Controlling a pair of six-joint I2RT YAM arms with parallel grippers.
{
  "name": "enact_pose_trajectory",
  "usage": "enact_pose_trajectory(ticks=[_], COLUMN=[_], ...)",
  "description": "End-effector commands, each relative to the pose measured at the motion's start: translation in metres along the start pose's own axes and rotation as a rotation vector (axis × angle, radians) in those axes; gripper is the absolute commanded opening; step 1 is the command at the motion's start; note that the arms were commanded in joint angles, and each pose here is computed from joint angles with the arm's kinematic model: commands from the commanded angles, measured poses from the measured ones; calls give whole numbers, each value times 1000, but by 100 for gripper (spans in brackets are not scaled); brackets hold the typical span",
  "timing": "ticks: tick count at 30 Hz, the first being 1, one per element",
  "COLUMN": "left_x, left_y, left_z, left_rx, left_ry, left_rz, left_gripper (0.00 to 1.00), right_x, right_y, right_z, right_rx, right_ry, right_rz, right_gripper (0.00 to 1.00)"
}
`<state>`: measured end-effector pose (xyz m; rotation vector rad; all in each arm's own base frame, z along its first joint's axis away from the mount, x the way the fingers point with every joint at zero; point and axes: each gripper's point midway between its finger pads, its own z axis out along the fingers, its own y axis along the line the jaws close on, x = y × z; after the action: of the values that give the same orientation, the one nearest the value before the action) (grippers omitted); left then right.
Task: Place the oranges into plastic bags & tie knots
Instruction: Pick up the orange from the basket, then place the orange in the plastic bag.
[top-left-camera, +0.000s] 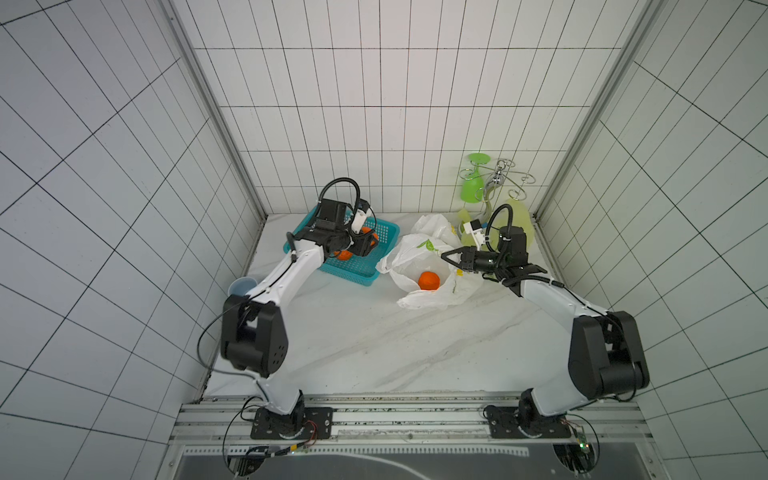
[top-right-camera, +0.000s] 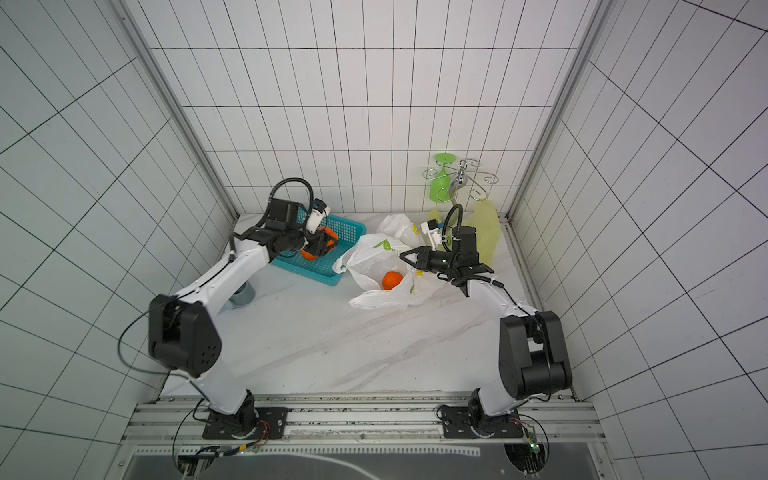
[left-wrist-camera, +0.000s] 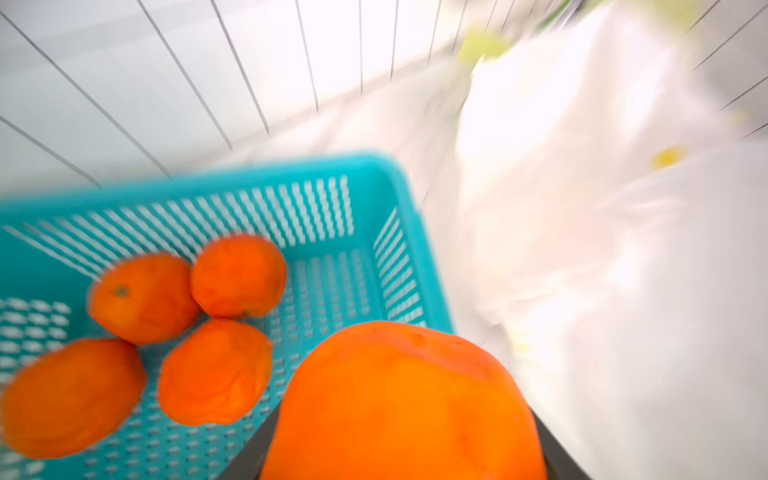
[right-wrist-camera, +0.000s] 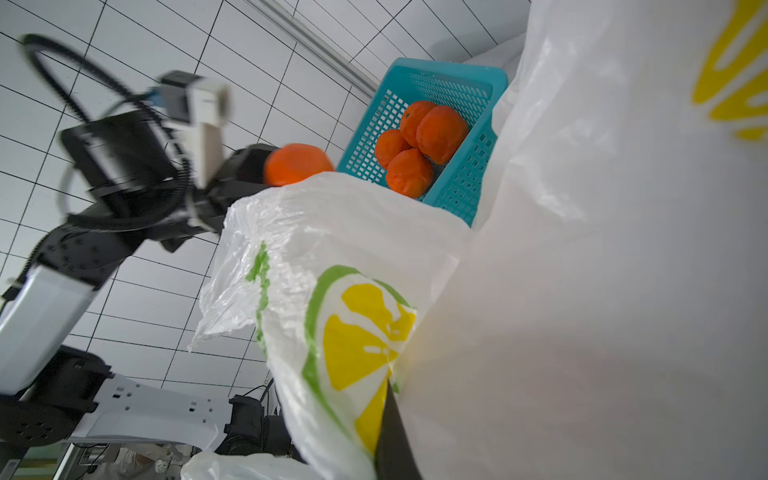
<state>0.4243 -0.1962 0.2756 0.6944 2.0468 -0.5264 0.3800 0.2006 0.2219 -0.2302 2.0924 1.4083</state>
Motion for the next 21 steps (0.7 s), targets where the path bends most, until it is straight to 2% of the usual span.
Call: enact_pose_trajectory(ticks=[1, 5, 8, 10, 12, 14, 16, 19, 21], left_x=[-39, -16, 7, 20, 28, 29, 30, 32, 31], left_y=[-103, -181, -199, -200, -186, -160, -147, -145, -138], left_z=[-43, -38, -6, 14, 35, 55, 71, 96, 113], left_rx=[286, 446, 399, 360, 263, 109, 32, -27, -81], left_ry=[-189, -98, -4, 49, 81, 83, 60, 18, -2], left_rz=[194, 330, 423, 456, 470, 466, 479, 501, 466], left_gripper=[53, 51, 49, 48, 47, 46, 48, 56, 62], right_x=[-28, -27, -26, -25, -25, -24, -23, -20, -20], right_y=[27, 31, 31, 29, 27, 28, 29, 26, 24], right_z=[-7, -6, -6, -7, -8, -7, -6, -4, -3], right_rx=[-24, -33, -49, -63, -81, -99, -120, -135, -139], right_ry=[-32, 12, 32, 42, 48, 52, 53, 50, 51], right_rz=[-103, -126, -123, -96, -68, -52, -32, -5, 5], right_gripper=[0, 0, 0, 0, 0, 0, 0, 0, 0])
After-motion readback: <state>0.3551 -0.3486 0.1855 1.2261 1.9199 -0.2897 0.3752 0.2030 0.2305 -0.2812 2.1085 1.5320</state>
